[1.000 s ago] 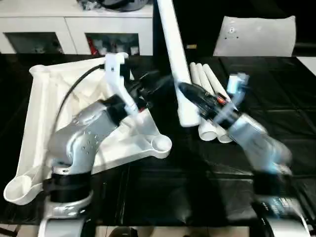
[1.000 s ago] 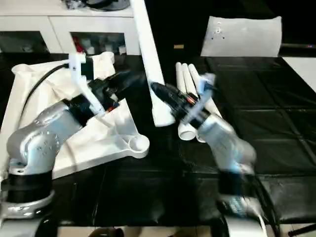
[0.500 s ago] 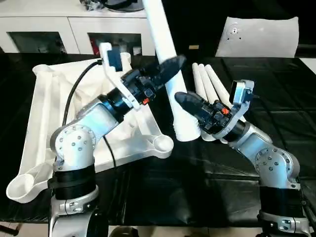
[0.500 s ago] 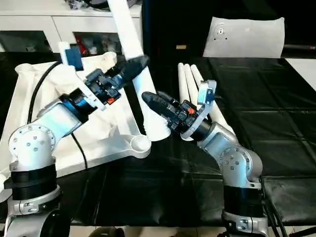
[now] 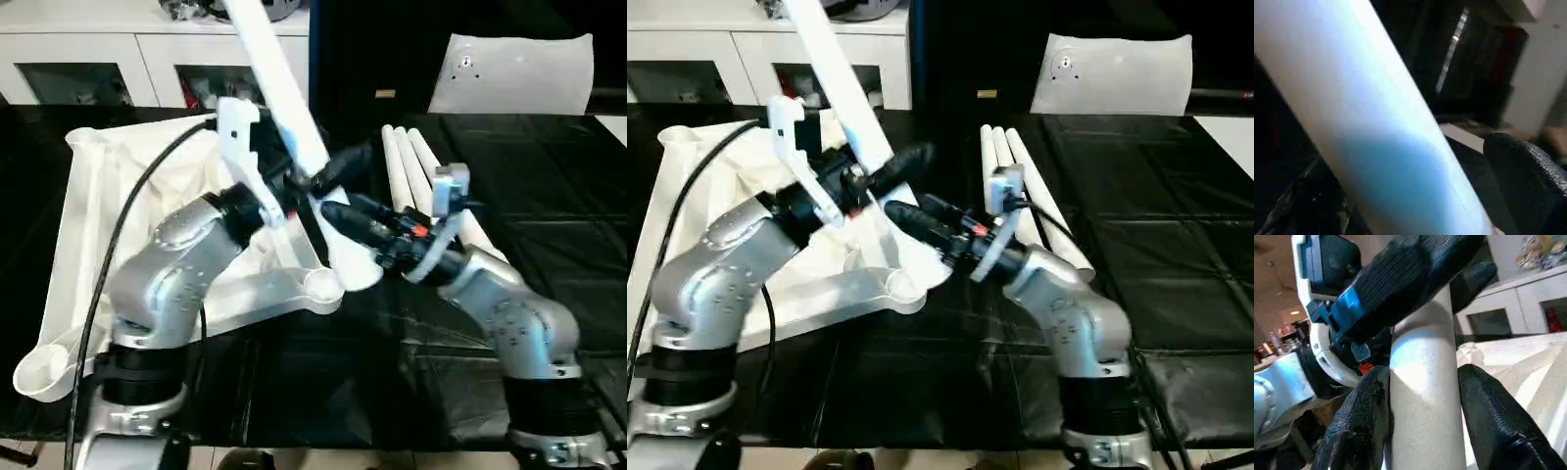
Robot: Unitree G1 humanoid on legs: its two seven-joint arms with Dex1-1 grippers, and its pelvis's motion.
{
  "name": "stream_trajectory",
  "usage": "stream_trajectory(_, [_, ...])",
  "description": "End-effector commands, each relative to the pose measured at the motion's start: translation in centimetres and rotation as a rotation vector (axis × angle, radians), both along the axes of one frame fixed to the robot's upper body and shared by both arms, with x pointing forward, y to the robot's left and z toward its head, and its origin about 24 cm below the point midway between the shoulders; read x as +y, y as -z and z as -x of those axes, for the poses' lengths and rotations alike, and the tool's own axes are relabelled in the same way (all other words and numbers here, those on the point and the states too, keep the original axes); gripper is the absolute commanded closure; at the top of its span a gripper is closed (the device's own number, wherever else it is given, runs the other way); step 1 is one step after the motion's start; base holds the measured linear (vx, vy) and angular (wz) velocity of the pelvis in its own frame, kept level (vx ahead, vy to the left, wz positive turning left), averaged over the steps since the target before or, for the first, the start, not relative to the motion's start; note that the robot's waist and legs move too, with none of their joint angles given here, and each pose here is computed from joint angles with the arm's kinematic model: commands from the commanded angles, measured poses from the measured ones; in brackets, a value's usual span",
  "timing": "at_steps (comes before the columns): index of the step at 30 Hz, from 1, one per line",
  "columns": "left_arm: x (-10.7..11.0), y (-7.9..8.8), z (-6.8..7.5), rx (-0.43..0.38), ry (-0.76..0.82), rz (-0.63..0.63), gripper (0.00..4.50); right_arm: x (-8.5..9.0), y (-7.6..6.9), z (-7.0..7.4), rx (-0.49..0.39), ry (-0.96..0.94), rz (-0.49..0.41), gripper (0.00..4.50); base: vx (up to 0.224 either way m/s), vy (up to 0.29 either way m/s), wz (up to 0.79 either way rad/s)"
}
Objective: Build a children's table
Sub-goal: Pick table leg
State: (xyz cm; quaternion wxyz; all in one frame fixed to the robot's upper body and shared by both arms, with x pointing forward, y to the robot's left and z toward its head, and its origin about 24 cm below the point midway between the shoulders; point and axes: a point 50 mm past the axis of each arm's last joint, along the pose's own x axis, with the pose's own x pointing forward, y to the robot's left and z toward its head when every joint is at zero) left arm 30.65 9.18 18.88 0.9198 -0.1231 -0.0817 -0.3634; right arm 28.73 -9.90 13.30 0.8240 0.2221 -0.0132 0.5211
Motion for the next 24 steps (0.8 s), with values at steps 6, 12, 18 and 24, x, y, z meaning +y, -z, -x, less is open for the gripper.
stream_trajectory(6, [-0.74, 0.17, 0.2, 0.085, -0.033, 0.119, 0.48, 0.11, -0.25, -0.61, -0.054, 0.075, 0.012, 2.68, 0.0, 0.0, 0.0])
stream_trajectory(12, [-0.69, 0.01, 0.18, 0.102, -0.076, 0.186, 1.19, 0.27, -0.07, -0.95, -0.068, 0.103, 0.021, 2.68, 0.0, 0.0, 0.0])
stream_trajectory(18, [-0.69, 0.23, 0.28, 0.101, -0.079, 0.151, 1.71, 0.41, 0.11, -1.06, -0.074, 0.103, 0.033, 2.68, 0.0, 0.0, 0.0])
stream_trajectory(24, [-0.65, 0.27, 0.31, 0.116, -0.079, 0.159, 2.18, 0.42, 0.16, -1.23, -0.088, 0.101, 0.047, 2.68, 0.0, 0.0, 0.0])
